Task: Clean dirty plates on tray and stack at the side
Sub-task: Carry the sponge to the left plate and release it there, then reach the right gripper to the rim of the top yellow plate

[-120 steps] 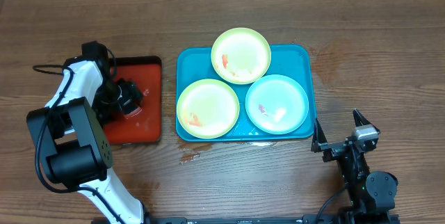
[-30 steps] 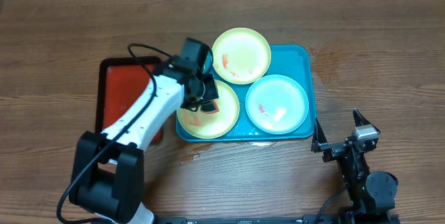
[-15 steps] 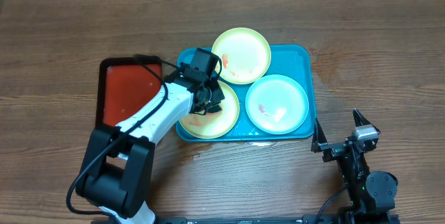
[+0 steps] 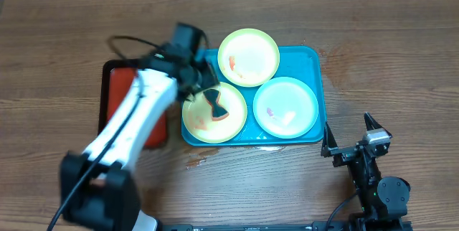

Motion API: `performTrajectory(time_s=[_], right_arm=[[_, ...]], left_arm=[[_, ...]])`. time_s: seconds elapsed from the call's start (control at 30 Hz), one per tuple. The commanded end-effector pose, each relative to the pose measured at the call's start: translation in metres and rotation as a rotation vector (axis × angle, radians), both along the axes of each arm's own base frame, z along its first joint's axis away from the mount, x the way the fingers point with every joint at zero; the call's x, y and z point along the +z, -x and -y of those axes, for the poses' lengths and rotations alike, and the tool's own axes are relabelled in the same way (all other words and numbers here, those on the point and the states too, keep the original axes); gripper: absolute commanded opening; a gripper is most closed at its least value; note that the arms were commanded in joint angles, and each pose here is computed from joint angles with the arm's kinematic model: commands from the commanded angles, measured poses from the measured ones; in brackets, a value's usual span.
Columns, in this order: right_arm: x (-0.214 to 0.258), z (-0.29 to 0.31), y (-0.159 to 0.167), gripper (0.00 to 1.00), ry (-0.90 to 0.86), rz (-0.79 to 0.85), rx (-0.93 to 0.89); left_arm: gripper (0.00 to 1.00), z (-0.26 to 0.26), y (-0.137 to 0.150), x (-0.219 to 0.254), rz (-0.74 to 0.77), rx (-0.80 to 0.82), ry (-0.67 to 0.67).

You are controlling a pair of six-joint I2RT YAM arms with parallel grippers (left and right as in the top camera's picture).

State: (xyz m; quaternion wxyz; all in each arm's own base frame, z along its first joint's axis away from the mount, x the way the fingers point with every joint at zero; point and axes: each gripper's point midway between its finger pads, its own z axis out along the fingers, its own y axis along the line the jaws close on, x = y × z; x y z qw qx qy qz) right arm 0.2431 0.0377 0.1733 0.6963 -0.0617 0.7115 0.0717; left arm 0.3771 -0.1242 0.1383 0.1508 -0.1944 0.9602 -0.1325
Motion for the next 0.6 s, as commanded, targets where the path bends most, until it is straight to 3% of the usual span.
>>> performTrajectory(time_s=[0.0, 0.37, 0.57], right_arm=[[-0.002, 0.002, -0.001, 1.00, -0.005, 0.002, -0.013], [-0.001, 0.000, 0.000, 1.00, -0.006, 0.006, 0.002], [0.054, -0.078, 0.043, 1.00, 0.007, 0.250, 0.510]], left_arm=[[1.00, -0.044, -0.012, 0.059, 0.142, 0.094, -0.041], [1.00, -0.104, 0.013, 0.047, 0.018, 0.232, -0.126], [1.00, -0.102, 0.009, 0.046, 0.026, 0.235, -0.118]])
